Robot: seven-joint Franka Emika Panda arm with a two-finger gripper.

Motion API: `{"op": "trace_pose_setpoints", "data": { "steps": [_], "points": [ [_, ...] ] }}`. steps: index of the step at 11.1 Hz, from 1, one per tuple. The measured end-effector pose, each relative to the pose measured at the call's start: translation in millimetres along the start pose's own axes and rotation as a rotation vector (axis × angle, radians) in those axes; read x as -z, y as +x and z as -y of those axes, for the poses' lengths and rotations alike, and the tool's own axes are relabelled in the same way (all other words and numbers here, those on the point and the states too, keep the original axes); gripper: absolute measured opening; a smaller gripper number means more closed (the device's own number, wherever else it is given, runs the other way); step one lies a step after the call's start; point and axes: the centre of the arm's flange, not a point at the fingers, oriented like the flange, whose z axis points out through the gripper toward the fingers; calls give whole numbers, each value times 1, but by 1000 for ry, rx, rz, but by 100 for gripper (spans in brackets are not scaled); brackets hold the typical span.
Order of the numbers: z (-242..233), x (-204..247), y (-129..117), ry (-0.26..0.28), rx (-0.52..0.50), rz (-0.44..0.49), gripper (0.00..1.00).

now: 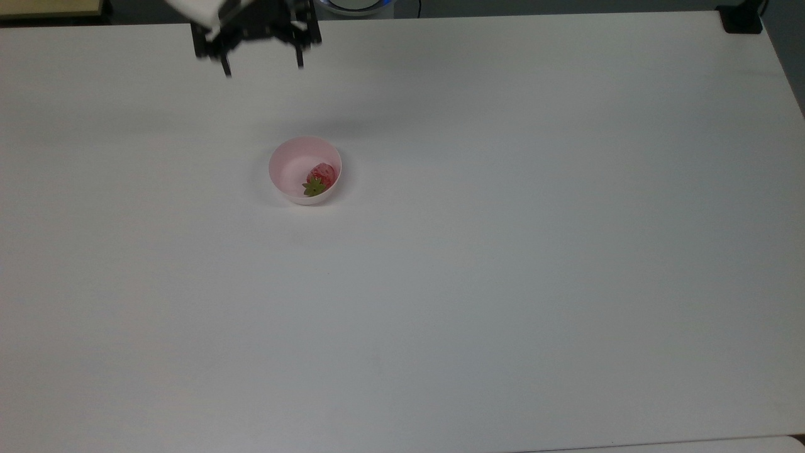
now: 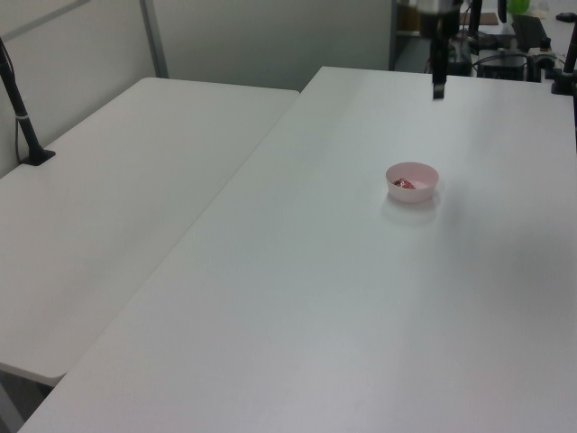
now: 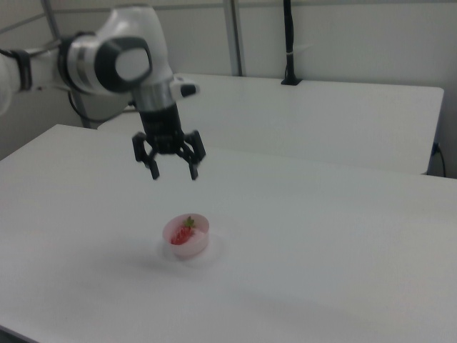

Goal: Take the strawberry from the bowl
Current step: 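Move the open gripper over the pink bowl, then lower the gripper into the pink bowl around the strawberry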

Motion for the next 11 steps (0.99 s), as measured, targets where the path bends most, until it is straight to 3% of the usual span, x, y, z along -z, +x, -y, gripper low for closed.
{"op": "trace_pose_setpoints", "data": {
  "steps": [3, 5, 6, 7, 10, 11],
  "points": [
    [4, -84, 23, -1, 18, 9, 89],
    [5, -110, 29, 8, 22, 46, 54],
    [6, -119, 33, 9, 24, 50, 41],
    [8, -126, 36, 9, 27, 54, 41],
    [19, -154, 51, 6, 19, 45, 59],
    [25, -164, 56, 6, 15, 51, 70]
  ]
}}
